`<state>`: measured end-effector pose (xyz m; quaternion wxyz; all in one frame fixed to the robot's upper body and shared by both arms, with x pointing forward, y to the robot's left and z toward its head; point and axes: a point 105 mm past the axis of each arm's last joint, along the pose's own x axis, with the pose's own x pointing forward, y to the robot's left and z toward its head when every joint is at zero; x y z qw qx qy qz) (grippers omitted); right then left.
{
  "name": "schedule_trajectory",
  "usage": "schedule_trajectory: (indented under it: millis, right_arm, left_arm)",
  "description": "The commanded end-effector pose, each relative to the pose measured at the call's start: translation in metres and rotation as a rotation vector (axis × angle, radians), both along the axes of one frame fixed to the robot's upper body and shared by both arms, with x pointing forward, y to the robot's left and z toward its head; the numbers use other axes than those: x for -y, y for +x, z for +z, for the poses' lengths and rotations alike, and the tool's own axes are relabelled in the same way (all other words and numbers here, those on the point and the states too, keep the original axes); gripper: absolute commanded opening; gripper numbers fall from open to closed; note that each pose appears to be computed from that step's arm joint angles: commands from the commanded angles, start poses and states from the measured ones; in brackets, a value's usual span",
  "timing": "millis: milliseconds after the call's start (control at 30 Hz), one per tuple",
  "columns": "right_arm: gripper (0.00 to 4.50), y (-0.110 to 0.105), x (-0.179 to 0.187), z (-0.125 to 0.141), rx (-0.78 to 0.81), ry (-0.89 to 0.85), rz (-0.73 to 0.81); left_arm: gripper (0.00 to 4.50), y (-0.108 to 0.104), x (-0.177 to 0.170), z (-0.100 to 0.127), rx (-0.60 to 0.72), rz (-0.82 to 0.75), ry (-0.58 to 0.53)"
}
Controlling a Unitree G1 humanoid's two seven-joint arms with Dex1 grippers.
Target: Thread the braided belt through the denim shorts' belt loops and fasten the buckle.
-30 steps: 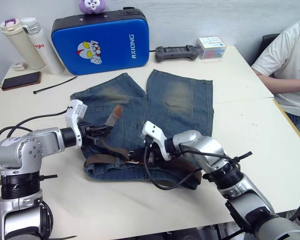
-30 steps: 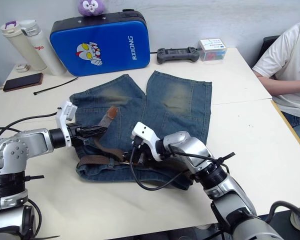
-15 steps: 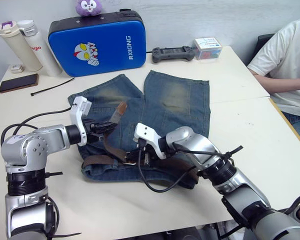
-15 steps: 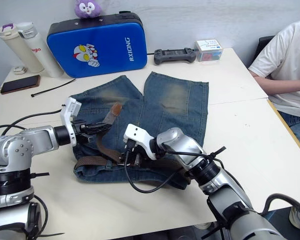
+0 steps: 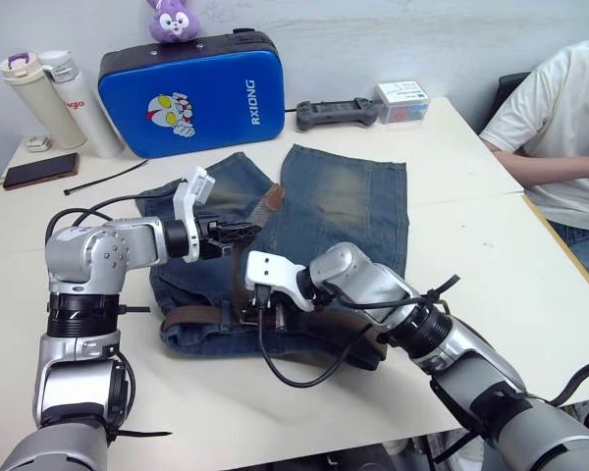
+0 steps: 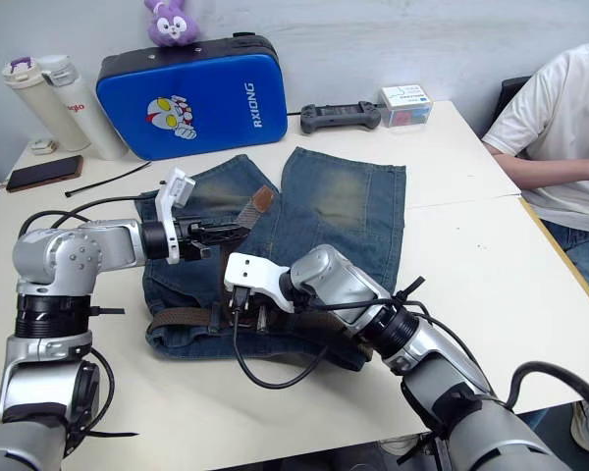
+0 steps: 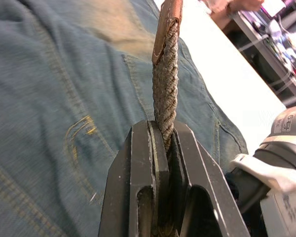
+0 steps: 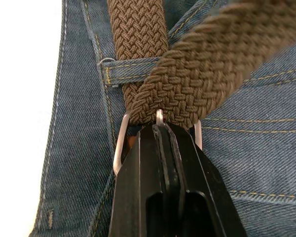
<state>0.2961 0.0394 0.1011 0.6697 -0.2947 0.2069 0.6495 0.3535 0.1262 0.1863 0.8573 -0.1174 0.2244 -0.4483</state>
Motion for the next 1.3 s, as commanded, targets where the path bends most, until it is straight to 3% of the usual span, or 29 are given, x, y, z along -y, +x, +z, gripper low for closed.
schedule_trajectory:
  millis: [33,567,767,967,1167,1300]
  right_arm:
    - [0.09,-0.003,0.025,-0.063,-0.041,-0.243,-0.081]
    - [0.09,-0.005,0.025,-0.060,0.027,-0.254,-0.050]
    - [0.09,-0.009,0.031,-0.067,-0.026,-0.310,-0.046]
    - [0.09,-0.014,0.034,-0.076,-0.088,-0.362,-0.006]
    - [0.09,-0.003,0.039,-0.087,-0.072,-0.373,-0.028]
    - [0.09,0.008,0.036,-0.070,-0.010,-0.287,-0.051]
  left_arm:
    - [0.00,0.005,0.014,0.023,0.091,-0.065,-0.019]
    - [0.00,0.028,0.091,0.022,0.119,-0.268,-0.007]
    - [0.00,0.020,0.124,0.055,0.173,-0.399,-0.059]
    - [0.00,0.012,0.127,0.067,0.197,-0.454,-0.068]
    - [0.00,0.007,0.111,0.060,0.184,-0.443,-0.055]
    - [0.00,0.001,0.094,0.050,0.160,-0.405,-0.042]
